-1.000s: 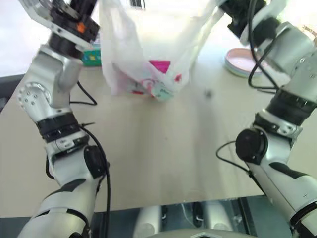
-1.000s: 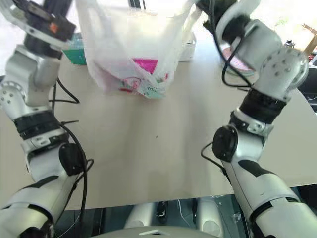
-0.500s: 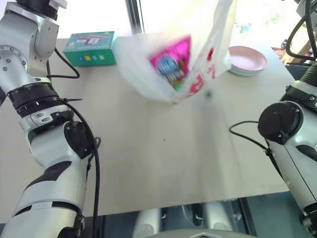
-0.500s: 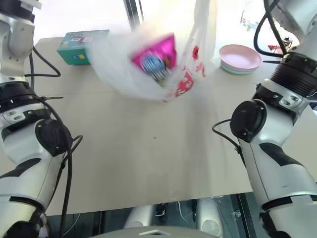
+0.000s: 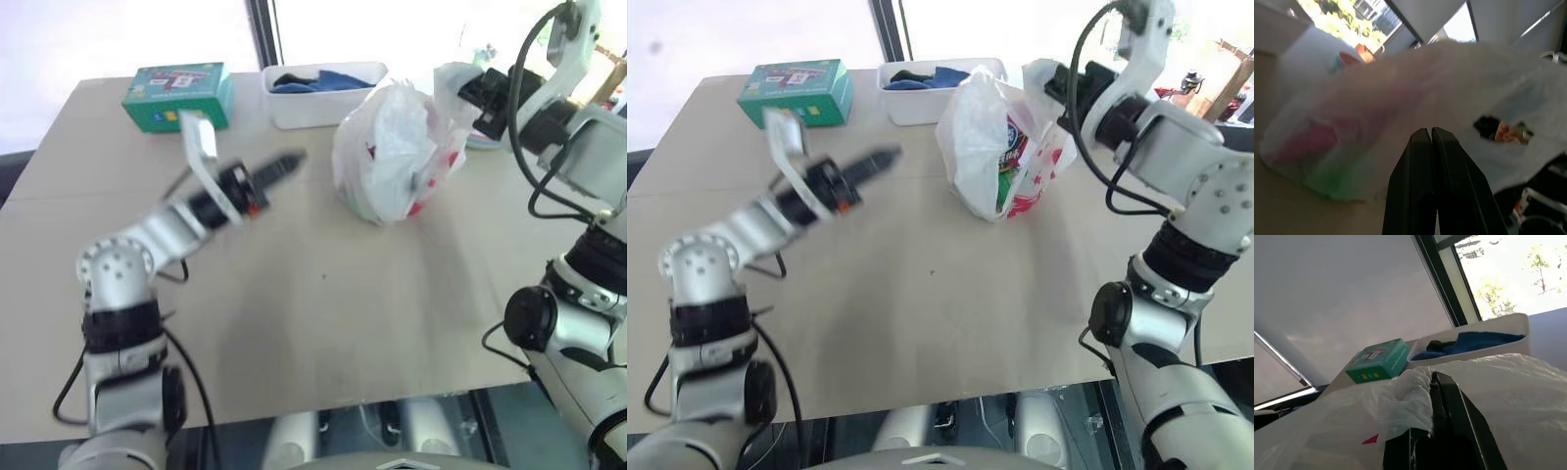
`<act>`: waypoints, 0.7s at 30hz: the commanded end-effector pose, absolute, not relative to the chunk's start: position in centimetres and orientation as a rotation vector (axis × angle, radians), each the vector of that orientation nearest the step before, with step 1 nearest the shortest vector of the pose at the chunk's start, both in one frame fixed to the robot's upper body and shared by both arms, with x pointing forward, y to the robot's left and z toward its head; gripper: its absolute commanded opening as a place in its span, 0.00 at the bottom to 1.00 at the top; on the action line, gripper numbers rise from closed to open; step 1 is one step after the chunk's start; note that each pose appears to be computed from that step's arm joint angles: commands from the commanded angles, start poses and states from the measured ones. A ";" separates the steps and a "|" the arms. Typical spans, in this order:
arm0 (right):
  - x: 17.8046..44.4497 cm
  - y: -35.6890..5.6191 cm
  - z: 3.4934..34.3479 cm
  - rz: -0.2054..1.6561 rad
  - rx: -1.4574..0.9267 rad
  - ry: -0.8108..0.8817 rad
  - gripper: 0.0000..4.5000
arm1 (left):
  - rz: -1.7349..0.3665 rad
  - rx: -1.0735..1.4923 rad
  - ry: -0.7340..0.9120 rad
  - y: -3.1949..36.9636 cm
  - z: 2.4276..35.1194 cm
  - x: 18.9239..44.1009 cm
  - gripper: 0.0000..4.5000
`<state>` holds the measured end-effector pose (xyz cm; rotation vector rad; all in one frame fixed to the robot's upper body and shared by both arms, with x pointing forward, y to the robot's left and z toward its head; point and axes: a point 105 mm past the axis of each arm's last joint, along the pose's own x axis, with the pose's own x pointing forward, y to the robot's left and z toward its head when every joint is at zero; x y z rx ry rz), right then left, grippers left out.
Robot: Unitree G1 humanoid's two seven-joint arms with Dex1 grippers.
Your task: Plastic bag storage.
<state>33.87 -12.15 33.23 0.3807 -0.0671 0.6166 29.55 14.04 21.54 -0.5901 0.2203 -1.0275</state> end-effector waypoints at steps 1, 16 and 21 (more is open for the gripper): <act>32.9 -12.4 34.6 0.616 0.372 -0.137 0.00 | -1.206 -0.509 0.152 13.6 24.9 26.1 0.39; 32.6 -12.7 34.6 0.622 0.388 -0.155 0.00 | -1.340 -0.271 0.171 4.3 27.1 28.1 0.69; 32.7 -12.8 34.6 0.617 0.387 -0.164 0.00 | -1.343 -0.333 0.151 1.8 27.3 29.7 0.58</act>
